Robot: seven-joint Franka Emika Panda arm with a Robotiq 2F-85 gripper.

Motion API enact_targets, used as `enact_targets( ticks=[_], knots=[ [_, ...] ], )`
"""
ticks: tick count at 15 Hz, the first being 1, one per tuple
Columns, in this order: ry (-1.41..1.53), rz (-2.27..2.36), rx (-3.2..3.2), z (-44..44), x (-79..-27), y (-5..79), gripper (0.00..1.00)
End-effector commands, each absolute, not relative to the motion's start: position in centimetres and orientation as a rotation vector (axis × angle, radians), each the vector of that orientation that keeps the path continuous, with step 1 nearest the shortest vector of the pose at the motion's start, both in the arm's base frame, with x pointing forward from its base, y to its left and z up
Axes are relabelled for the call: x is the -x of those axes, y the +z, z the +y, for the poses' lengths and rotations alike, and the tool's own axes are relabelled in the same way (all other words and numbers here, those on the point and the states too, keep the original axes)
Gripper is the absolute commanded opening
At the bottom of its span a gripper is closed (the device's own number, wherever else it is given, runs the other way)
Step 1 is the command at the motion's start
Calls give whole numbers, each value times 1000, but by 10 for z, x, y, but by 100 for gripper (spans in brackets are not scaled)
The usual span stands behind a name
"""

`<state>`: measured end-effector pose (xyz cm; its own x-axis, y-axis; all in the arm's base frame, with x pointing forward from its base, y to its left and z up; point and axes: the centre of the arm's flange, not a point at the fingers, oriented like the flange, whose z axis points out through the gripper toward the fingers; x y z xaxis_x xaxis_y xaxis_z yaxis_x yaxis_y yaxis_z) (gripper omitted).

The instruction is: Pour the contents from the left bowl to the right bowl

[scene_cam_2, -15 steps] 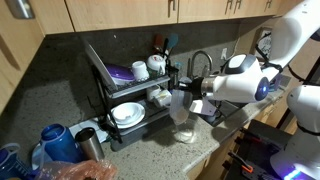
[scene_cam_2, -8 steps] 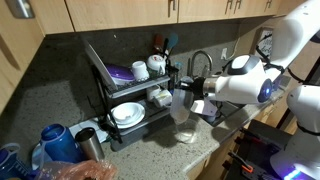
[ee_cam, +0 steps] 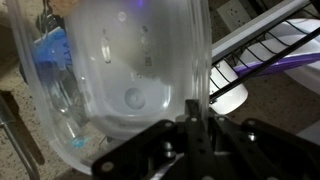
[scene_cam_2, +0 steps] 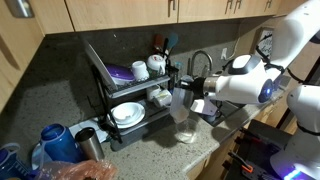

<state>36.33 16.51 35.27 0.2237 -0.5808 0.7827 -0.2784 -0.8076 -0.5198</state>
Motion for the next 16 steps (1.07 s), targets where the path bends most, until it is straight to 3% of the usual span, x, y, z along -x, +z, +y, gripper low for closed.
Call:
enact_targets(
  ticks=[1,16],
  knots=[
    [-1665,785,2183,167,-356,357,1],
    [-1638,783,2207,166,-364,356,5]
  ],
)
